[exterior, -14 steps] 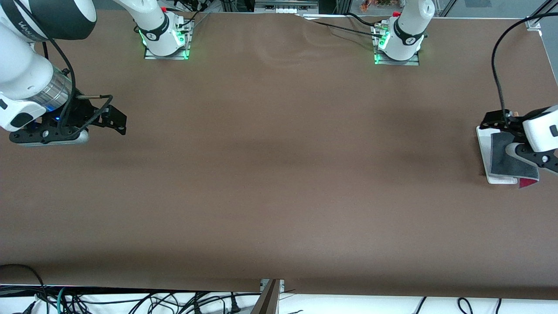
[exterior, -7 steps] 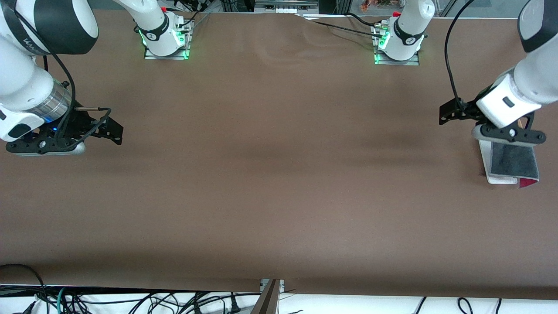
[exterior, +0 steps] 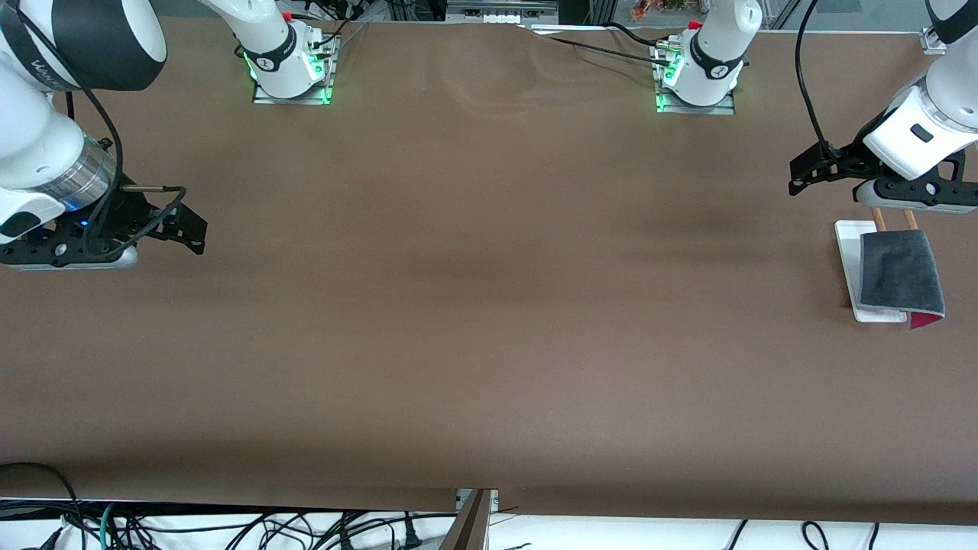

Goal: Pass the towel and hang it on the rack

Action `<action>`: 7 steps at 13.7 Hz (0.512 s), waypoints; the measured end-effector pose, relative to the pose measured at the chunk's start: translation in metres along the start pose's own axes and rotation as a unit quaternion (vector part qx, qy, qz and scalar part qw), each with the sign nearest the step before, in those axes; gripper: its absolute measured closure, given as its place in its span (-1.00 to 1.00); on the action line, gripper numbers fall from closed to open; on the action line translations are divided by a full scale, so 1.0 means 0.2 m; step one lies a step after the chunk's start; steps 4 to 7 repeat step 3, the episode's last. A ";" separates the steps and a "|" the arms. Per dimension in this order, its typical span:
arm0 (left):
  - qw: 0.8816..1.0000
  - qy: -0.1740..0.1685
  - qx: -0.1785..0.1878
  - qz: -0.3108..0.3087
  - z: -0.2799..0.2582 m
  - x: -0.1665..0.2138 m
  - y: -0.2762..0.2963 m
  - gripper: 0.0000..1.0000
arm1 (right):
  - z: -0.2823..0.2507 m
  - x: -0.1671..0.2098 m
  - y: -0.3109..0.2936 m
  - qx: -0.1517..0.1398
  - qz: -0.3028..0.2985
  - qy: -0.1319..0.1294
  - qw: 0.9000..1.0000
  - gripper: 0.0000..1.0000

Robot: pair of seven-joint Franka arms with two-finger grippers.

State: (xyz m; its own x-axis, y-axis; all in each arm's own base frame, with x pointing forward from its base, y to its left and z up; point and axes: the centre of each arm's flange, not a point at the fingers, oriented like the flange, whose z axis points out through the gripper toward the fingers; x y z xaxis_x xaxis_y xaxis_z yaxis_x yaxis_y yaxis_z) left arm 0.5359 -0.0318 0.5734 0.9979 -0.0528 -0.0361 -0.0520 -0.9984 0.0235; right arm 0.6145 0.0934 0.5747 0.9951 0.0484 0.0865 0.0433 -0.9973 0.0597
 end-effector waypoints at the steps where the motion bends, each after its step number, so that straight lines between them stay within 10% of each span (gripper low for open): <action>1: 1.000 -0.001 0.000 -0.003 0.01 0.00 -0.01 -1.00 | -0.01 0.00 0.00 0.000 0.000 0.001 1.000 -1.00; 7: 1.000 -0.003 0.000 -0.009 0.03 0.01 -0.04 -1.00 | -0.03 -0.02 0.00 0.000 0.000 -0.003 1.000 -1.00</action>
